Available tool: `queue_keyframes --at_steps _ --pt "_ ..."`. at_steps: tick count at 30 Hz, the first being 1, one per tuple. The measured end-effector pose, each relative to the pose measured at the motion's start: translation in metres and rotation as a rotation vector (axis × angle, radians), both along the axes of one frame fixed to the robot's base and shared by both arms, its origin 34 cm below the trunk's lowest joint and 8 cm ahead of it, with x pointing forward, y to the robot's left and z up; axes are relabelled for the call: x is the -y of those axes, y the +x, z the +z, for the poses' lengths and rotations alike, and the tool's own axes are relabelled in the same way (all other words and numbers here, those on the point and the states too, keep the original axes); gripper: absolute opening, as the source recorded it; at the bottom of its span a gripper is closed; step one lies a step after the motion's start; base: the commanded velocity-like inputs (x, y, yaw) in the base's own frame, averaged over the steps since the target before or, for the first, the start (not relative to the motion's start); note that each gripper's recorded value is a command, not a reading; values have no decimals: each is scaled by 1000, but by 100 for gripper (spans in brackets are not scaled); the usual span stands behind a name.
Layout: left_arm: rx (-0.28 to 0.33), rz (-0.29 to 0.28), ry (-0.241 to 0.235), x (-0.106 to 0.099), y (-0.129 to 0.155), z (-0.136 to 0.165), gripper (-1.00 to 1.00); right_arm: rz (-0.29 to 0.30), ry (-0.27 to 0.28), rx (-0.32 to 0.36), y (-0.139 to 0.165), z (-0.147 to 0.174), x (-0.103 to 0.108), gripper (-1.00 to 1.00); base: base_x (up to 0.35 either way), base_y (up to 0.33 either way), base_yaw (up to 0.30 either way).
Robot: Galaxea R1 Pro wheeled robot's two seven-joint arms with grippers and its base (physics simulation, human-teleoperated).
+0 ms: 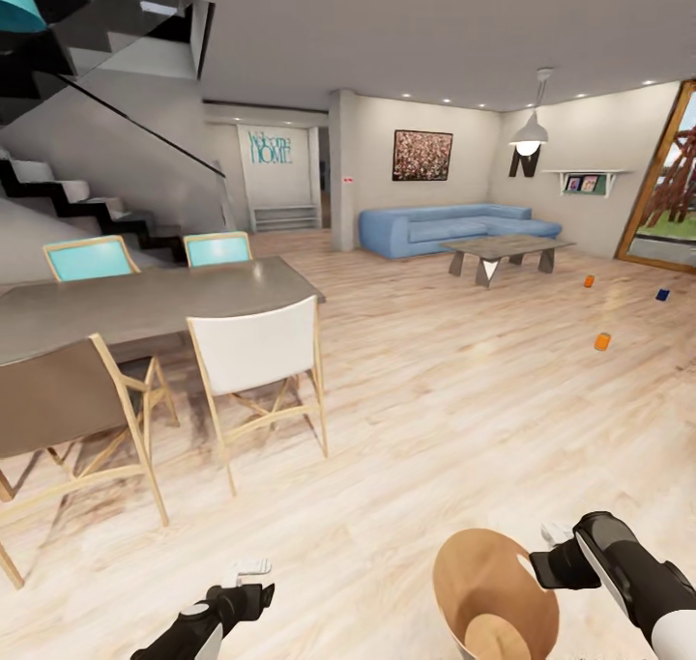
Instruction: Put the three can of soda from the living room inside the tash can in the kitchen.
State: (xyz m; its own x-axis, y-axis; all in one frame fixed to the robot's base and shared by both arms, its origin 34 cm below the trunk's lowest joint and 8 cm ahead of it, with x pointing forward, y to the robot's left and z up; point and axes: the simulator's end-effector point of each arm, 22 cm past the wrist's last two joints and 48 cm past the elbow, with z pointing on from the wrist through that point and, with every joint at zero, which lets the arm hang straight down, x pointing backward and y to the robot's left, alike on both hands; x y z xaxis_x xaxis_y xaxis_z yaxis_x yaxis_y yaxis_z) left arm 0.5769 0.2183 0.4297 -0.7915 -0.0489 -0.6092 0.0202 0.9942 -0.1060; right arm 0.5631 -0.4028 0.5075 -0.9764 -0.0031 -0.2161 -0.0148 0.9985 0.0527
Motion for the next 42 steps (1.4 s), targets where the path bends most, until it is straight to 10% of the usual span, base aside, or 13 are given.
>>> queue_keyframes --at_steps 16,42 --pt "6 1 2 -1 2 1 100 3 -9 -3 -1 0 2 -100 34 0 -254" --pt "7 1 2 -1 1 1 100 2 -6 -2 -1 0 1 -100 330 0 -191"
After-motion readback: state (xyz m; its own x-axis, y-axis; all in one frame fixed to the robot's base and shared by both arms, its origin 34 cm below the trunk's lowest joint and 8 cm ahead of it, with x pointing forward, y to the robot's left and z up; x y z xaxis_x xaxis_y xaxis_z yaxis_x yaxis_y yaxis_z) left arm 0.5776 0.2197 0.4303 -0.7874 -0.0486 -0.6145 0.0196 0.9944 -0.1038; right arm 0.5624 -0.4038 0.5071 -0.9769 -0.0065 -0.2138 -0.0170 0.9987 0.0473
